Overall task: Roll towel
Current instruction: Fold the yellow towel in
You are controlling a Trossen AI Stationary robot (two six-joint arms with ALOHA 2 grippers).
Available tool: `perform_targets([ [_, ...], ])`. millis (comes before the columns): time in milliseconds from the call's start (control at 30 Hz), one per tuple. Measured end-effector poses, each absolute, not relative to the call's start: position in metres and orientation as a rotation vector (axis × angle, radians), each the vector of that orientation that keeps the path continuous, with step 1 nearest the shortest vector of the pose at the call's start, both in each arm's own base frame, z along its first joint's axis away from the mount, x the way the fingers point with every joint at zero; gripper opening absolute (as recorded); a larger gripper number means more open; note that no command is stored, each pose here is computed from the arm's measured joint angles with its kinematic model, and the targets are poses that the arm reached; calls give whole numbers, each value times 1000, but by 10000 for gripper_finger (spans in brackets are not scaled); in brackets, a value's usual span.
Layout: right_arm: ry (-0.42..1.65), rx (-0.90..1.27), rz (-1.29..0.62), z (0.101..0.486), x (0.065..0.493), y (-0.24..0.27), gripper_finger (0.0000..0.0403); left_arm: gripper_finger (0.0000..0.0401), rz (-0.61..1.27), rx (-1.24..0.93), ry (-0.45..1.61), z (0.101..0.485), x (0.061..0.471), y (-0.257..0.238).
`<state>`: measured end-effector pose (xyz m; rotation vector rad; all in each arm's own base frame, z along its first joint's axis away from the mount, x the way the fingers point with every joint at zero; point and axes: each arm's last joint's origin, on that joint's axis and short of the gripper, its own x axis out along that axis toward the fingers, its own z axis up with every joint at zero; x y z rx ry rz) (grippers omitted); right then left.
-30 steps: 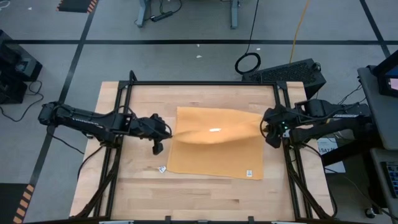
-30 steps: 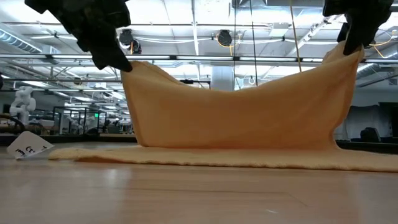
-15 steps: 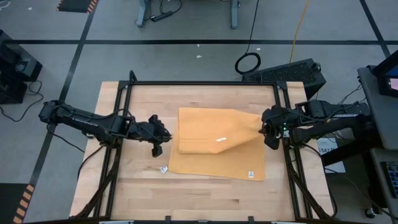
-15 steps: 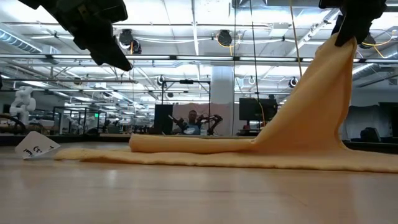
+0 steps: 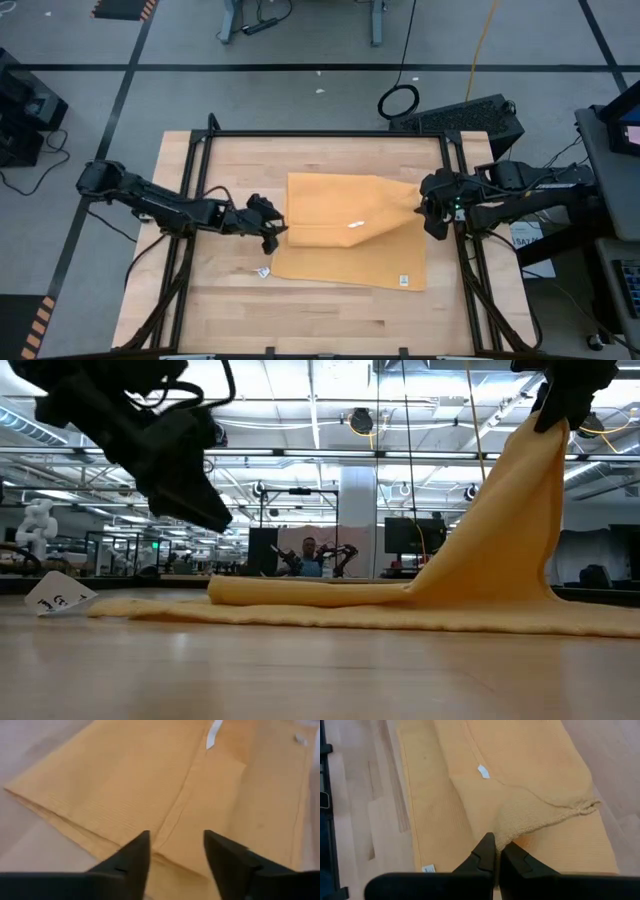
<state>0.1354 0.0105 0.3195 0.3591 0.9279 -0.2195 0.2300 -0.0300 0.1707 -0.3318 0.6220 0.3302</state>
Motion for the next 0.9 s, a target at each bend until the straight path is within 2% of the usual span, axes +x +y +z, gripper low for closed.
perform_targets([
  [133, 923, 360, -218, 320, 136, 11, 0, 272, 332, -435, 620, 155, 244, -31],
  [233, 923, 356, -216, 320, 136, 11, 0, 304, 361, -492, 663, 139, 248, -32],
  [333, 923, 349, -212, 320, 136, 11, 0, 314, 412, -546, 709, 124, 250, -32],
  [500, 924, 338, -207, 320, 136, 11, 0, 304, 399, -573, 710, 115, 255, -34],
  [600, 924, 336, -206, 320, 136, 11, 0, 286, 332, -612, 690, 116, 260, -36],
  [700, 924, 335, -208, 320, 136, 10, 0, 250, 289, -638, 707, 115, 261, -38],
  [800, 918, 327, -224, 320, 136, 10, 0, 188, 266, -597, 722, 114, 260, -41],
  [900, 917, 322, -224, 320, 136, 10, 0, 99, 291, -536, 693, 115, 260, -43],
])
